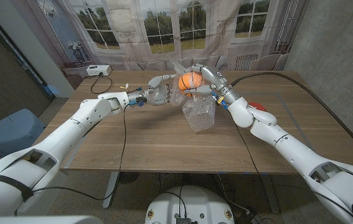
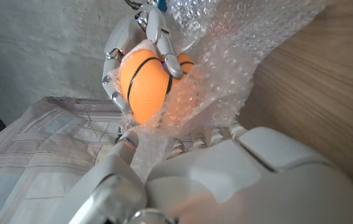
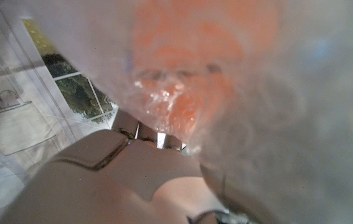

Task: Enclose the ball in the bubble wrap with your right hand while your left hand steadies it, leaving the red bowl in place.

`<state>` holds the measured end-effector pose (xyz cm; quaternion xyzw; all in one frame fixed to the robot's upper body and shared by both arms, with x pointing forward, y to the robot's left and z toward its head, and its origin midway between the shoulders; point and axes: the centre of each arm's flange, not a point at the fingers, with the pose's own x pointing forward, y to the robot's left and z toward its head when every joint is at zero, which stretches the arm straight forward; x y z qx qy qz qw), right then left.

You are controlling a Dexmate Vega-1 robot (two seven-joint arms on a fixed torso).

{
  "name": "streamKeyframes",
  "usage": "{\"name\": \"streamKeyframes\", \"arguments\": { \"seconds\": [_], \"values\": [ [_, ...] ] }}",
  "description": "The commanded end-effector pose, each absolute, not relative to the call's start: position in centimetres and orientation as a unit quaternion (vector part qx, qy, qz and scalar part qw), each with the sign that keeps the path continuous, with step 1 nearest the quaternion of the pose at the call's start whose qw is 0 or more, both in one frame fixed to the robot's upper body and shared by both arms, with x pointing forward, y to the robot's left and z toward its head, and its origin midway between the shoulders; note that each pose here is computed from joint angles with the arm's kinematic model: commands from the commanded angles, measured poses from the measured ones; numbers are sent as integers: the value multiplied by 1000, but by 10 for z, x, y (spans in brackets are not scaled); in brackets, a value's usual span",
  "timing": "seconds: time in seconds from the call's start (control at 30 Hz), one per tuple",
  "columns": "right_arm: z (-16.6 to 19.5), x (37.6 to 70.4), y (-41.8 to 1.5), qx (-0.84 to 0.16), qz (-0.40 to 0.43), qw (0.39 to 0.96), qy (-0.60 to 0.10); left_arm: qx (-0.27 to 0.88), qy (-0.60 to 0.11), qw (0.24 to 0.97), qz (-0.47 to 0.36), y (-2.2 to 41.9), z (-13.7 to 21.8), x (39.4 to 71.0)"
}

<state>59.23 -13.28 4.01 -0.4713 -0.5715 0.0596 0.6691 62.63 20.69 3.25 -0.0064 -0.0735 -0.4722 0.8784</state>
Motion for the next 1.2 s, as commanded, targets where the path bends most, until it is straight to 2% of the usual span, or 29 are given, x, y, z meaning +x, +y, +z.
{"name": "streamKeyframes", "arguments": {
  "seconds": [0.03, 0.17, 0.43, 0.9, 1.1, 1.2],
  "values": [
    [-13, 614, -111, -502, 174, 698, -480, 68, -79, 923, -369, 213, 29, 627],
    [-28, 616, -100, -514, 191, 690, -473, 95, -78, 929, -349, 215, 30, 625],
    [-55, 621, -84, -539, 209, 669, -467, 71, -72, 921, -376, 214, 27, 623],
    [-80, 643, -83, -608, 72, 600, -515, 28, -60, 908, -413, 214, 21, 617],
    [-87, 645, -75, -647, 73, 559, -513, 24, -61, 909, -411, 218, 22, 616],
    [-87, 646, -66, -678, 85, 547, -484, 23, -65, 910, -409, 220, 22, 616]
  ]
}}
